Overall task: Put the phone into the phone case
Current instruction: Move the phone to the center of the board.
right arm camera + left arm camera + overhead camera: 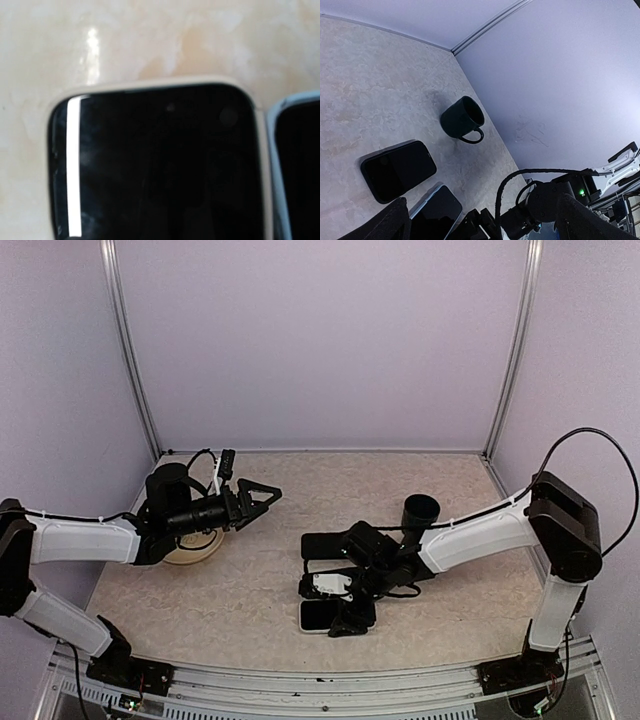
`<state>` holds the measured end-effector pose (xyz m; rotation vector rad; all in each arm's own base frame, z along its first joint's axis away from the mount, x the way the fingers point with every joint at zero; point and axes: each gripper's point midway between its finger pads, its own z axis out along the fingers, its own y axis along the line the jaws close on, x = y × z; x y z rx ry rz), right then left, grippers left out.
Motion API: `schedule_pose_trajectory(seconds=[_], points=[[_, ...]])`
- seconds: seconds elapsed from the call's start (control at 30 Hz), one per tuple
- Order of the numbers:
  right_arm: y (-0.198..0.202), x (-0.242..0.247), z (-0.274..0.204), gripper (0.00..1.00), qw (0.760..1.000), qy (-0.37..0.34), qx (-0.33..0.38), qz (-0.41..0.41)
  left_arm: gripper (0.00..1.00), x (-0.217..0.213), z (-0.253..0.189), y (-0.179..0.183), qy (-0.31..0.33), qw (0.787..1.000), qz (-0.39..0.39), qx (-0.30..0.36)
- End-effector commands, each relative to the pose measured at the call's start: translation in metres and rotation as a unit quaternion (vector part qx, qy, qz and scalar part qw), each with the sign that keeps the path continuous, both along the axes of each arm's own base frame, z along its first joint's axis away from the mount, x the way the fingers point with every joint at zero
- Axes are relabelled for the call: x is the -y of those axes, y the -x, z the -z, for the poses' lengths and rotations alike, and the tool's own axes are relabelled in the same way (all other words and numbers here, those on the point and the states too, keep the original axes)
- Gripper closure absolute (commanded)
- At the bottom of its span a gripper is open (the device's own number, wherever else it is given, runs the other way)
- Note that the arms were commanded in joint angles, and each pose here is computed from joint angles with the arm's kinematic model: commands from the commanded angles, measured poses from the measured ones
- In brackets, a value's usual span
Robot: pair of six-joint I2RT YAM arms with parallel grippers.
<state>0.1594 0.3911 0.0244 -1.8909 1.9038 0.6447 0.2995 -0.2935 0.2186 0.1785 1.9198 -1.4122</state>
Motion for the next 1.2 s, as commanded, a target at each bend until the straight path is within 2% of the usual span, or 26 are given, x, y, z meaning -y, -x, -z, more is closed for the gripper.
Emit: schedule_pose_trajectory(seconds=[0.0,0.2,0.53,0.93,1.17], points=[[0.002,-0.01,0.0,0.28,1.0,-0.004,-0.006,-0.006,0.01,-0.002,-0.006,-0.005,0.002,1.0,-0.006,0.012],[-0.014,-0.009,0.012,0.27,1.0,0.018,0.018,0.016,0.01,-0.002,-0.001,-0.006,0.004,1.0,-0.006,0.005],[-0.039,-0.002,0.004,0.27,0.999,0.018,0.046,0.02,0.01,-0.004,0.003,-0.006,0.002,1.0,-0.008,0.003],[-0.063,-0.007,0.009,0.27,0.998,0.009,0.048,0.027,0.01,-0.004,0.008,-0.006,0.003,1.0,-0.009,-0.002],[-0.086,-0.001,0.012,0.27,0.997,0.012,0.059,0.058,0.01,-0.006,0.007,-0.006,0.004,1.0,-0.011,0.0]])
